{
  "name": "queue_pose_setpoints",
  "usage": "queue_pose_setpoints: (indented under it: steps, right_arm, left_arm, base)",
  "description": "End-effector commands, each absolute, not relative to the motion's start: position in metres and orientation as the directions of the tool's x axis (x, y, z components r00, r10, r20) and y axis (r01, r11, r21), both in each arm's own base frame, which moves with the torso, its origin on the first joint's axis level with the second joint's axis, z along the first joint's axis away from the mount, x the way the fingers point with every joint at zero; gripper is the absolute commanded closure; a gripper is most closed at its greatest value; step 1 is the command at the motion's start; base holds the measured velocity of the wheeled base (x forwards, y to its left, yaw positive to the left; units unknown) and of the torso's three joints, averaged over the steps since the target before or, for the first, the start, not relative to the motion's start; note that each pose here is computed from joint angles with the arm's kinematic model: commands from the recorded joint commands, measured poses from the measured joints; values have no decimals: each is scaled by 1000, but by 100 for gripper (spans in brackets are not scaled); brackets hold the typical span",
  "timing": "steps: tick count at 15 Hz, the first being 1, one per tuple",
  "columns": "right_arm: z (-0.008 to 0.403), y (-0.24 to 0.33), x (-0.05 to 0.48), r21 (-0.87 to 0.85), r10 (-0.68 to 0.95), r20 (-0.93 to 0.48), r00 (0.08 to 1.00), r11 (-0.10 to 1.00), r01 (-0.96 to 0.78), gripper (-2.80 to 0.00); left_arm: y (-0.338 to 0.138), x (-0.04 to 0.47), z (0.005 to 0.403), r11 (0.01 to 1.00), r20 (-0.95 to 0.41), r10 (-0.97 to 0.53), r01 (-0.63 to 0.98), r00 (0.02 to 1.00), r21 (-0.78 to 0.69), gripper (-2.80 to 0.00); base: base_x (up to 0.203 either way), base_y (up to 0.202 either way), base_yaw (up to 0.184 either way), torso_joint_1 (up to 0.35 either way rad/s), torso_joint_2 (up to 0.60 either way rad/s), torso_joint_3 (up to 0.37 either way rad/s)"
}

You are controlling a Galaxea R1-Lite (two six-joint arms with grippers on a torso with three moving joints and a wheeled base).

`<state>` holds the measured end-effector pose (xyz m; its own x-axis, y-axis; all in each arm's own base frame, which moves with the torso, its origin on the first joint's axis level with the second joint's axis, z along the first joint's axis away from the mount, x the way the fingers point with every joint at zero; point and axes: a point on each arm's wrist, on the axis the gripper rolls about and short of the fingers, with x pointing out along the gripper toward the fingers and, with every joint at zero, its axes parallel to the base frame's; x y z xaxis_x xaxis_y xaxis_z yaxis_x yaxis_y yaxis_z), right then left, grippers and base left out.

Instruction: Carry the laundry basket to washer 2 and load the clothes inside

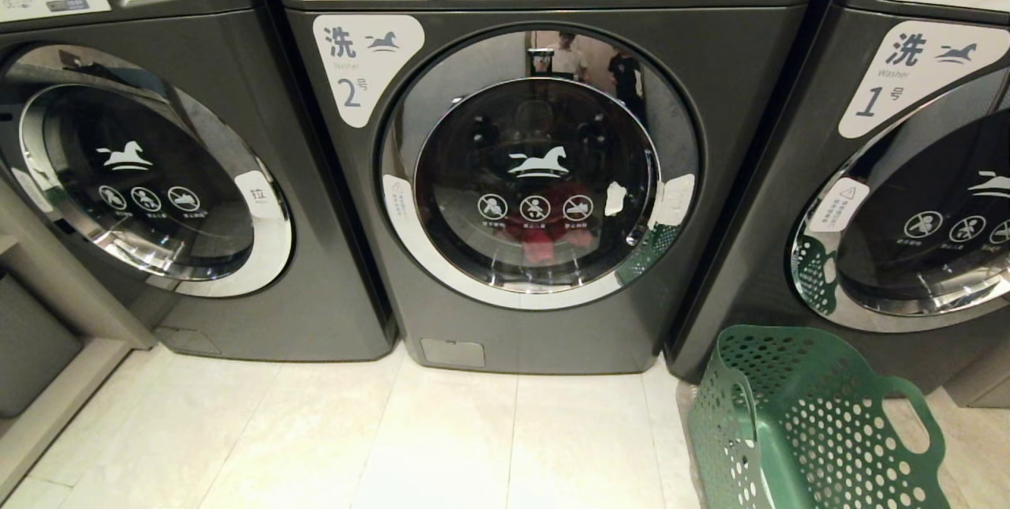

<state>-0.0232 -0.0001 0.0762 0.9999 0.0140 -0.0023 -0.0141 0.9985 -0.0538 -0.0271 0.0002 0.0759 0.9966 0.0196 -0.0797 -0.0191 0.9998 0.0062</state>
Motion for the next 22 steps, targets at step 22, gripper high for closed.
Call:
queue_pose_setpoints:
  steps: [22]
  right_arm:
    - [76, 0, -23, -54, 14, -3, 1000, 998, -14, 0]
  left_arm:
    - [0, -27, 76, 999, -81, 14, -10, 997, 42, 0]
  base:
    - [0, 0, 0, 0, 0, 0]
